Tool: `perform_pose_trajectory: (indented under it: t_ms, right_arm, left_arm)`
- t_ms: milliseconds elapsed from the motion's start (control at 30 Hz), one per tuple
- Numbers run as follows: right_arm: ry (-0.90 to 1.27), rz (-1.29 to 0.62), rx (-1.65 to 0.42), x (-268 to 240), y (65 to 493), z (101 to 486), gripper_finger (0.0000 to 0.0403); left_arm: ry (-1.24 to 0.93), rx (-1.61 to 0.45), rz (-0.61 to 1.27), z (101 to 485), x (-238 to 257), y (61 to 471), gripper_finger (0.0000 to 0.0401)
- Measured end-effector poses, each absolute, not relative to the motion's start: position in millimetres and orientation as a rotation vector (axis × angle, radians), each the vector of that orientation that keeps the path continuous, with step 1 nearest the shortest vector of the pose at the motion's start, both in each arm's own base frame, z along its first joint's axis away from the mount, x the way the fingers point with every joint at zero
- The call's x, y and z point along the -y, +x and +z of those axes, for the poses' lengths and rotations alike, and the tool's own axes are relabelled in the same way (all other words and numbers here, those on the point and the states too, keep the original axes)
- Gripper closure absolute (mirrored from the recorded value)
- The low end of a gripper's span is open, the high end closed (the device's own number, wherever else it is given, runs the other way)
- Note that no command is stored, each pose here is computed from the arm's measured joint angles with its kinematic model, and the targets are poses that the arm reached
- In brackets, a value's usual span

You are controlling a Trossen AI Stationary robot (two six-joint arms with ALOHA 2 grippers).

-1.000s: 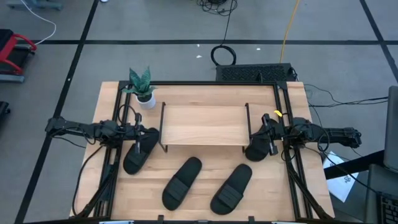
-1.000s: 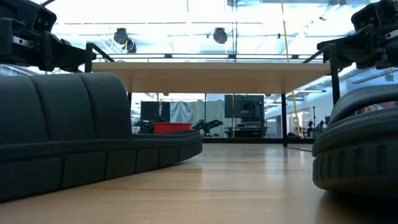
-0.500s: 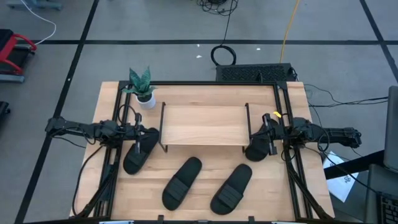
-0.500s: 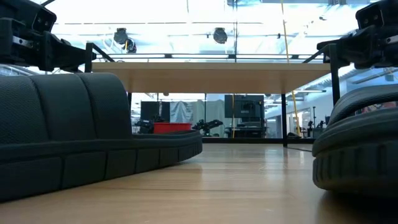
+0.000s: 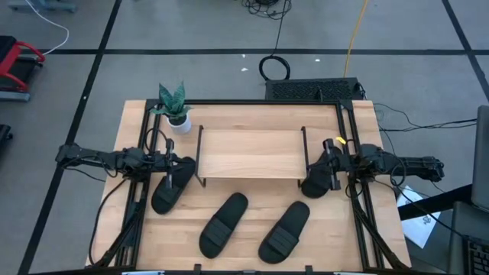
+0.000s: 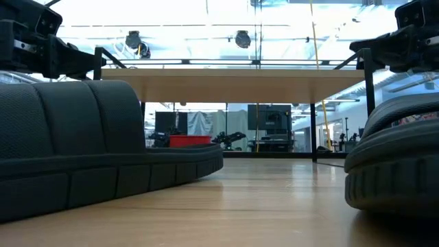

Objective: Pick and place slides into the shelf
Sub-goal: Put the black slipper on the shelf

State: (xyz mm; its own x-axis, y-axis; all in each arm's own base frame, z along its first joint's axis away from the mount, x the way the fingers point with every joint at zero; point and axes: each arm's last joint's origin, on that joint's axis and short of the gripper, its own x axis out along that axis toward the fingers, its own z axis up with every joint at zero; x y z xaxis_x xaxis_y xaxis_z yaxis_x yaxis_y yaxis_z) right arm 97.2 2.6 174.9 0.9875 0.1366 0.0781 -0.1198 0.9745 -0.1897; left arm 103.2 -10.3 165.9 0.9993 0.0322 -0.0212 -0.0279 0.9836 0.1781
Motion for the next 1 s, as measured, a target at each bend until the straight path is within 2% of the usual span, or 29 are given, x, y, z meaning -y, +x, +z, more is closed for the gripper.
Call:
perform_pose_trajectory:
  t_ms: [233, 533, 733, 1000]
  right_arm:
    - [-0.125, 0.13, 0.101, -3, 97, 176, 0.0403]
    - [-0.027, 0.137, 0.212, -3, 95, 188, 0.0403]
    - [-0.143, 0.118, 0.271, -3, 94, 192, 0.0403]
    - [-0.14, 0.122, 0.261, -3, 95, 192, 0.0403]
  left_arm:
    - [0.179, -0.024, 0.03, 166, 10, 103, 0.0375]
    - [0.179, -0.024, 0.03, 166, 10, 103, 0.0375]
    - [0.178, -0.024, 0.03, 166, 10, 103, 0.0375]
    - [0.179, -0.024, 0.03, 166, 10, 103, 0.0375]
